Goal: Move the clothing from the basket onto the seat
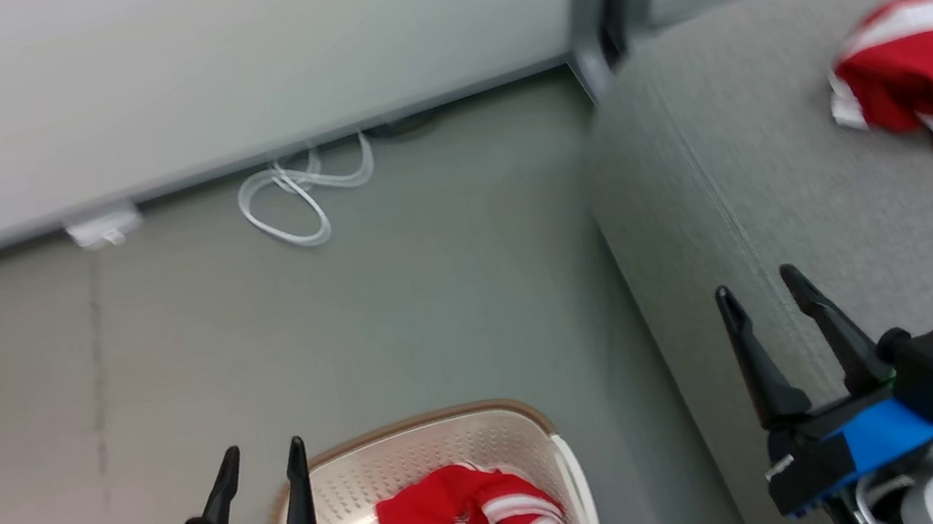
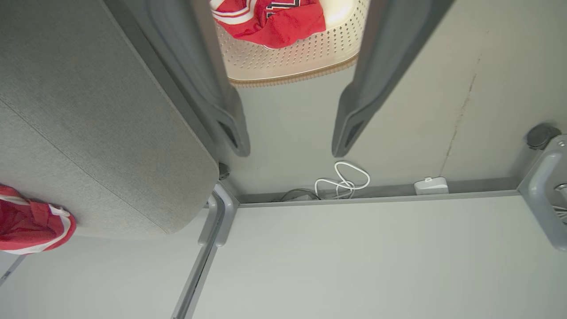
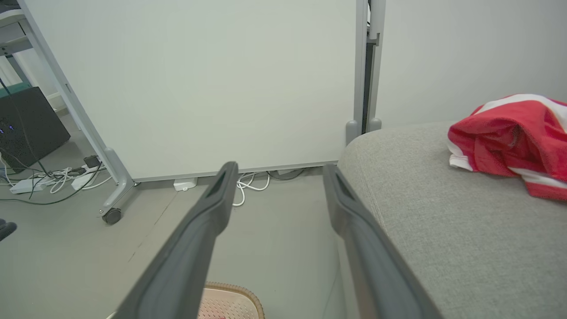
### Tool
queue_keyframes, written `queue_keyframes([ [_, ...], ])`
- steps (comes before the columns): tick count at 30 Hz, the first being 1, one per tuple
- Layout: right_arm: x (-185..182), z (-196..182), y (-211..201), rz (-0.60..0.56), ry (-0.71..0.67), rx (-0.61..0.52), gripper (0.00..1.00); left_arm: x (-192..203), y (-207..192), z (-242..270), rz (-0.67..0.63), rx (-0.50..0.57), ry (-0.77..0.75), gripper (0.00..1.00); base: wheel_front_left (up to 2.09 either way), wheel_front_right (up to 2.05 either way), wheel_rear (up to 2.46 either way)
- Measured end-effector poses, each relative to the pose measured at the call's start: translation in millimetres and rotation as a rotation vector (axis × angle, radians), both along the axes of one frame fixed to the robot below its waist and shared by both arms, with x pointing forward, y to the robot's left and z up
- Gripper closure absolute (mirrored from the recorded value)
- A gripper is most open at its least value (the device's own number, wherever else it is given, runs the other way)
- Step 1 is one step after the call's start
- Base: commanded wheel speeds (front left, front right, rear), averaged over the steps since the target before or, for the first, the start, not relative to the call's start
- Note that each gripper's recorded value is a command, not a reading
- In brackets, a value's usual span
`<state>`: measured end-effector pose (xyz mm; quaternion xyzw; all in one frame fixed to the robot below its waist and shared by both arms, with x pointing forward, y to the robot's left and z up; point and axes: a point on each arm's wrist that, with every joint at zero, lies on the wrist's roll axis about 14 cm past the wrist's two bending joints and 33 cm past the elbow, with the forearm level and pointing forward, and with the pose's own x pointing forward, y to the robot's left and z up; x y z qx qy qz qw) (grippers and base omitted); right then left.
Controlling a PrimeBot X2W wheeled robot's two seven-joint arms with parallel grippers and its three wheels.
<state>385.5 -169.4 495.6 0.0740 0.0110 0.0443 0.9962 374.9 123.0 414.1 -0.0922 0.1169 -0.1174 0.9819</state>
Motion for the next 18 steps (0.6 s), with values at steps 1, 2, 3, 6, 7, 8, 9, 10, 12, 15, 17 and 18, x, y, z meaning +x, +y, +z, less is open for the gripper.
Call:
queue_keyframes([
  [1, 1.6, -1.2, -1.2, -0.003, 0.001, -0.001, 0.0, 4.1, -7.3, -9.5, -0.026, 0.002, 0.028, 0.0, 0.0, 0.0, 0.0],
  [2, 3.5, -3.0, -3.0, -0.009, 0.005, -0.002, 0.0, 7.9, -15.4, -18.6, -0.054, 0.002, 0.055, 0.0, 0.0, 0.0, 0.0],
  [3, 4.8, -5.7, -4.4, -0.013, 0.011, -0.003, 0.0, 11.4, -23.6, -28.8, -0.081, 0.003, 0.086, 0.0, 0.0, 0.0, 0.0],
  [6, 9.5, -14.9, -7.9, -0.023, 0.031, -0.005, 0.0, 19.1, -44.4, -59.8, -0.149, 0.007, 0.177, 0.0, 0.0, 0.0, 0.0],
  [7, 11.4, -17.7, -9.9, -0.029, 0.035, -0.005, 0.0, 20.6, -50.0, -71.9, -0.168, 0.007, 0.213, 0.0, 0.0, 0.0, 0.0],
  [8, 13.3, -21.5, -12.0, -0.034, 0.044, -0.009, 0.0, 23.2, -55.5, -82.8, -0.179, -0.002, 0.246, 0.0, 0.0, 0.0, 0.0],
  [9, 15.2, -25.1, -14.9, -0.042, 0.051, -0.01, 0.0, 23.8, -61.0, -94.2, -0.195, -0.002, 0.282, 0.0, 0.0, 0.0, 0.0],
  [10, 17.1, -28.5, -16.8, -0.047, 0.057, -0.011, 0.0, 24.8, -65.5, -106.0, -0.212, 0.001, 0.317, 0.0, 0.0, 0.0, 0.0],
  [12, 20.4, -37.1, -20.5, -0.057, 0.075, -0.012, 0.0, 24.2, -78.3, -128.2, -0.254, 0.001, 0.382, 0.0, 0.0, 0.0, 0.0],
  [15, 26.0, -50.7, -23.8, -0.063, 0.103, -0.022, 0.0, 24.8, -96.4, -158.5, -0.309, -0.002, 0.464, 0.0, 0.0, 0.0, 0.0],
  [17, 31.9, -57.9, -24.1, -0.059, 0.114, -0.033, 0.0, 27.3, -104.5, -175.8, -0.341, 0.0, 0.506, 0.0, 0.0, 0.0, 0.0],
  [18, 34.0, -62.9, -24.1, -0.057, 0.125, -0.036, 0.0, 27.0, -105.7, -185.5, -0.356, 0.01, 0.533, 0.0, 0.0, 0.0, 0.0],
])
